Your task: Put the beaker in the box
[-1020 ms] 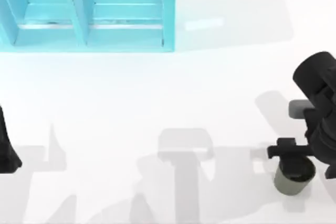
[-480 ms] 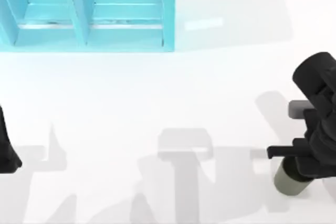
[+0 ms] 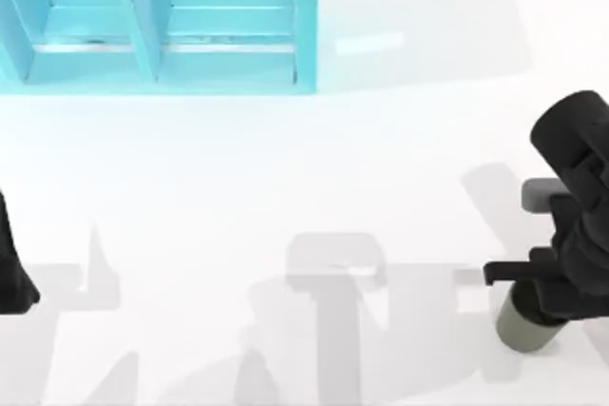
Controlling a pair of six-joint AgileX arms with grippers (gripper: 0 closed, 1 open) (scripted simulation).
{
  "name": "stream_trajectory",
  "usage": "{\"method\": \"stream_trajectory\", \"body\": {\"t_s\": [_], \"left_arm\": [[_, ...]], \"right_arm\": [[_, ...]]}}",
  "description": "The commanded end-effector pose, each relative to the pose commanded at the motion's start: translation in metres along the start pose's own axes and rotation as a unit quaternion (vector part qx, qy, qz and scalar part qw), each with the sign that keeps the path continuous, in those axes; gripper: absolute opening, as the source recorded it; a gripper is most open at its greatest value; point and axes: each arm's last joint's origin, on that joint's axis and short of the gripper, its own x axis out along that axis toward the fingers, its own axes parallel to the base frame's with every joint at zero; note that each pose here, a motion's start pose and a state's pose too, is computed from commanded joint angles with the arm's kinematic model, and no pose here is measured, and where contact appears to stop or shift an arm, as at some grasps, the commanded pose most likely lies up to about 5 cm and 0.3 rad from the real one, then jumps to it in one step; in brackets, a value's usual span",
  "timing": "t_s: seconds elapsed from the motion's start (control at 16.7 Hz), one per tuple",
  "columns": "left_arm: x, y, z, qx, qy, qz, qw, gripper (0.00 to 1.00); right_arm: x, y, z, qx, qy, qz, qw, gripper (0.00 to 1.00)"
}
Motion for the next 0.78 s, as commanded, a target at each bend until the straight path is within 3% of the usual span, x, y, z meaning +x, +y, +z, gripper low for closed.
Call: {"method": "stream_trajectory", "body": {"t_s": [0.42, 0.6, 0.78], "left_arm": [[0.000, 0.000, 0.000, 0.000, 0.000, 0.000, 1.000, 1.00], [0.000, 0.000, 0.000, 0.000, 0.000, 0.000, 1.000, 1.00], [0.000, 0.000, 0.000, 0.000, 0.000, 0.000, 1.000, 1.00]], "right_arm": [[-0.055, -0.033, 0.071, -0.062, -0.075, 0.012, 0.995, 0.00], [-0.084, -0.086, 0.099, -0.068, -0.086, -0.005, 0.994, 0.00], [-0.105, -0.169, 0.103, -0.035, -0.062, -0.024, 0.997, 0.00]]}}
